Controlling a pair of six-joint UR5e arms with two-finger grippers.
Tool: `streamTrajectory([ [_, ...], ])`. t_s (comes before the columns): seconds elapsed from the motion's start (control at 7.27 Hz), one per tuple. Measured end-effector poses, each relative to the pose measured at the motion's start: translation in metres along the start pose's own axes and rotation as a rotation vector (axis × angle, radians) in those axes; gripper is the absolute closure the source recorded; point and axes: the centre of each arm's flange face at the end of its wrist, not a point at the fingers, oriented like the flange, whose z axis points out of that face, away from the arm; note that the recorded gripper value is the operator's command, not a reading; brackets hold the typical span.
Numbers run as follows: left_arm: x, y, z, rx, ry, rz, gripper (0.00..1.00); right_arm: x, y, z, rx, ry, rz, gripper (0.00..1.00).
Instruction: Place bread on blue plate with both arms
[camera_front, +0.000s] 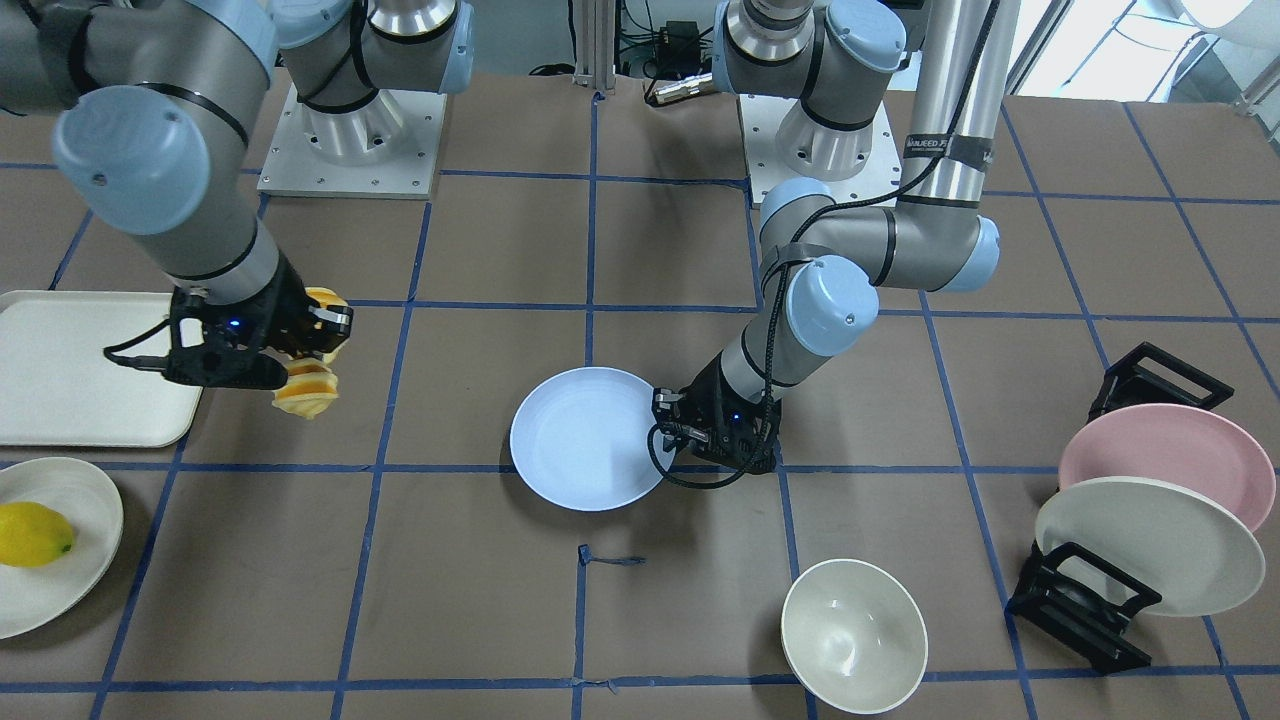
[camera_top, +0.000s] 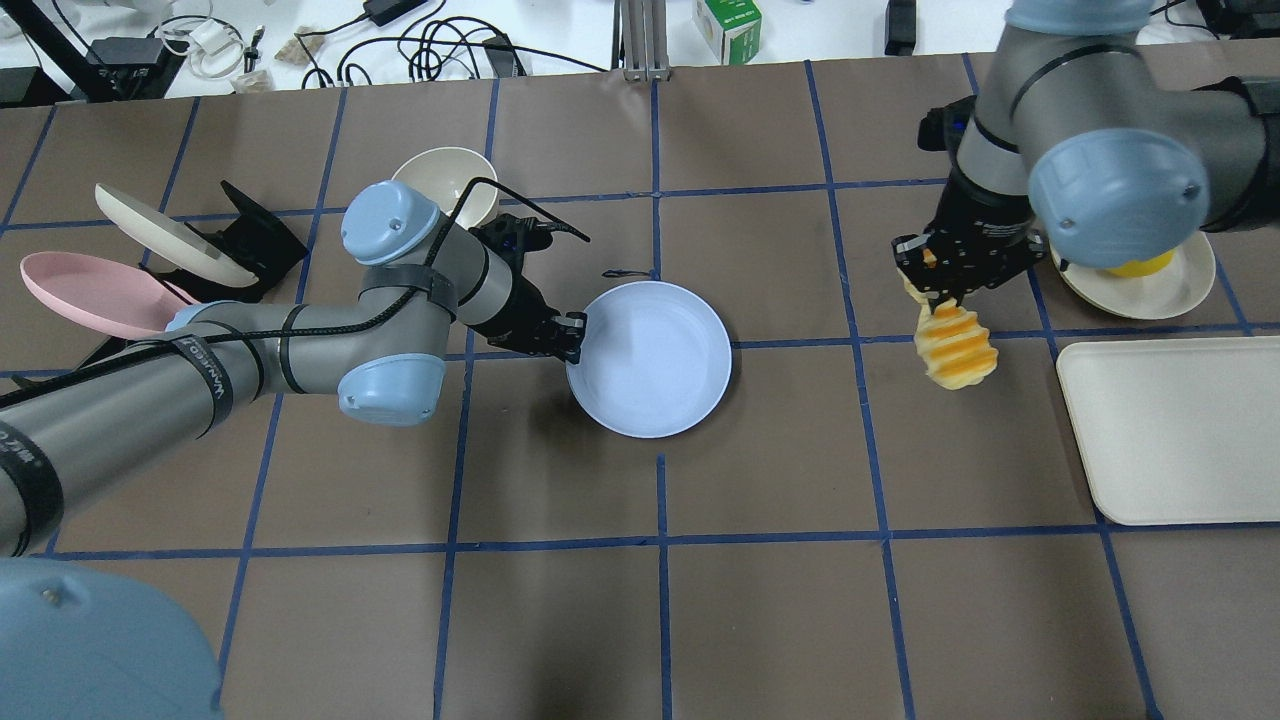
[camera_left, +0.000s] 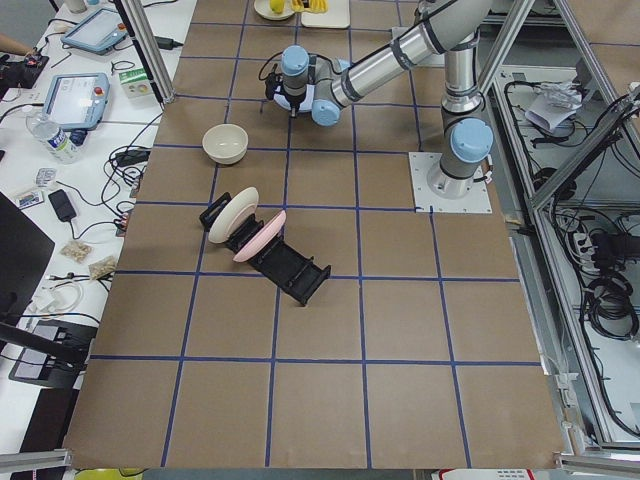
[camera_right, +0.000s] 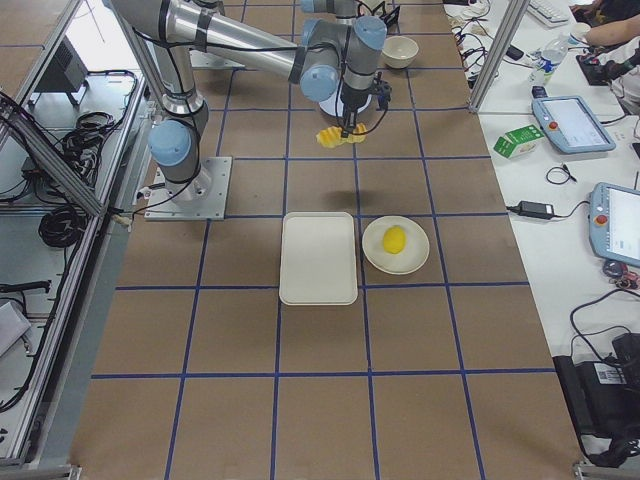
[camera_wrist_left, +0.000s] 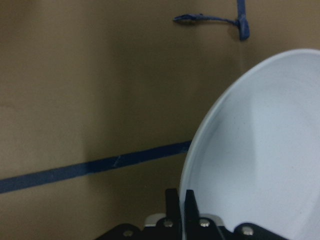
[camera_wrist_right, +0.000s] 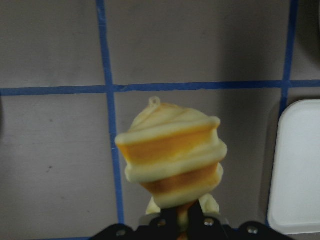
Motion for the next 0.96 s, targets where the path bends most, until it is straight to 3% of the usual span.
streamTrajectory([
  [0.28, 0.008, -0.004, -0.005, 0.021, 0.000, 0.030, 0.00, -0.051, 0.004, 0.008, 0.002, -0.029, 0.007, 1.00],
  [0.55, 0.018, -0.016, -0.047, 0.058, -0.023, 0.043, 0.00, -0.114, 0.002, 0.022, 0.017, -0.025, 0.022, 1.00],
  [0.69, 0.023, -0.017, -0.076, 0.034, -0.080, 0.029, 0.00, -0.141, -0.002, 0.026, 0.019, -0.024, 0.041, 1.00],
  [0.96, 0.036, -0.003, -0.144, -0.059, -0.201, -0.029, 0.00, -0.187, -0.013, 0.046, 0.010, -0.087, 0.110, 1.00],
])
